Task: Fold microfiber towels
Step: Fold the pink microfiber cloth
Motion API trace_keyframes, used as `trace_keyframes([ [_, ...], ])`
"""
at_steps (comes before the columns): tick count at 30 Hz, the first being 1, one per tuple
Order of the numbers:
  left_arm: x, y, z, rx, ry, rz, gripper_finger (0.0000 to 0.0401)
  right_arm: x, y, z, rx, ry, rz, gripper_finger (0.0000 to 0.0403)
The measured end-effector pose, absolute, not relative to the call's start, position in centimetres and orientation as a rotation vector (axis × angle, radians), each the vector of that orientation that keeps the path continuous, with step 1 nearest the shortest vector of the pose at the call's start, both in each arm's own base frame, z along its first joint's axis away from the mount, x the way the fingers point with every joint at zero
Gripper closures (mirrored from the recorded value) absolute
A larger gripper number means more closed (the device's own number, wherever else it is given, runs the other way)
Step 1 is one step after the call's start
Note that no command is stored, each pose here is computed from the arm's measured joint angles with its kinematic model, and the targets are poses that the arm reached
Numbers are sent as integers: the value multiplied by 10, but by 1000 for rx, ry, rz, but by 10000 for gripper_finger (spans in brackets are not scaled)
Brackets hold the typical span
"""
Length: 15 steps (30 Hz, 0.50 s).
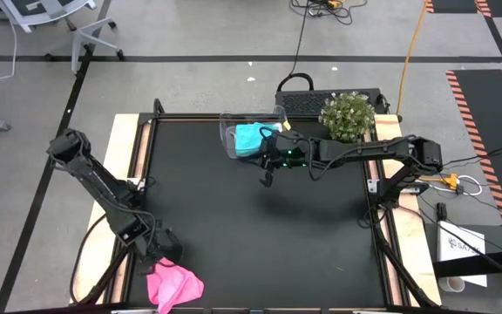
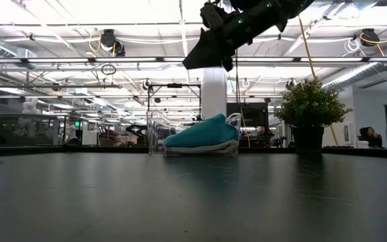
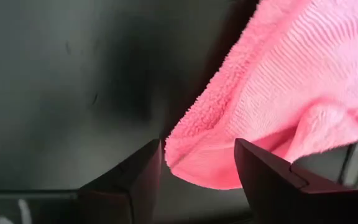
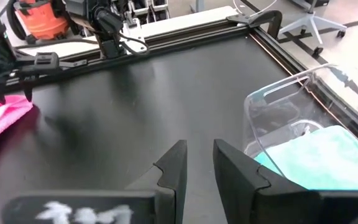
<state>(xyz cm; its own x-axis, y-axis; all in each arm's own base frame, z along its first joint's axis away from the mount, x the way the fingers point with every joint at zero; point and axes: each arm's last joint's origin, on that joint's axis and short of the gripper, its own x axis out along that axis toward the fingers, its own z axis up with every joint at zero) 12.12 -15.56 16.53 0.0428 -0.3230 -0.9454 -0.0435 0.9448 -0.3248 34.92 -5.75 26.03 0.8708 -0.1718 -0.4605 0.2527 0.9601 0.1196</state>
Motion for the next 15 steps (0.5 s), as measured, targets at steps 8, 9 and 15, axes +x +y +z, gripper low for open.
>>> trace_keyframes([
  [8, 123, -157, 166, -155, 1452, -347, 194, 349, -58, 260, 177, 461, -252, 335],
  [9, 123, -158, 166, -156, 1450, -362, 194, 349, -58, 260, 177, 461, -253, 335],
  [15, 124, -161, 167, -177, 1443, -412, 194, 349, -59, 260, 171, 460, -277, 335],
])
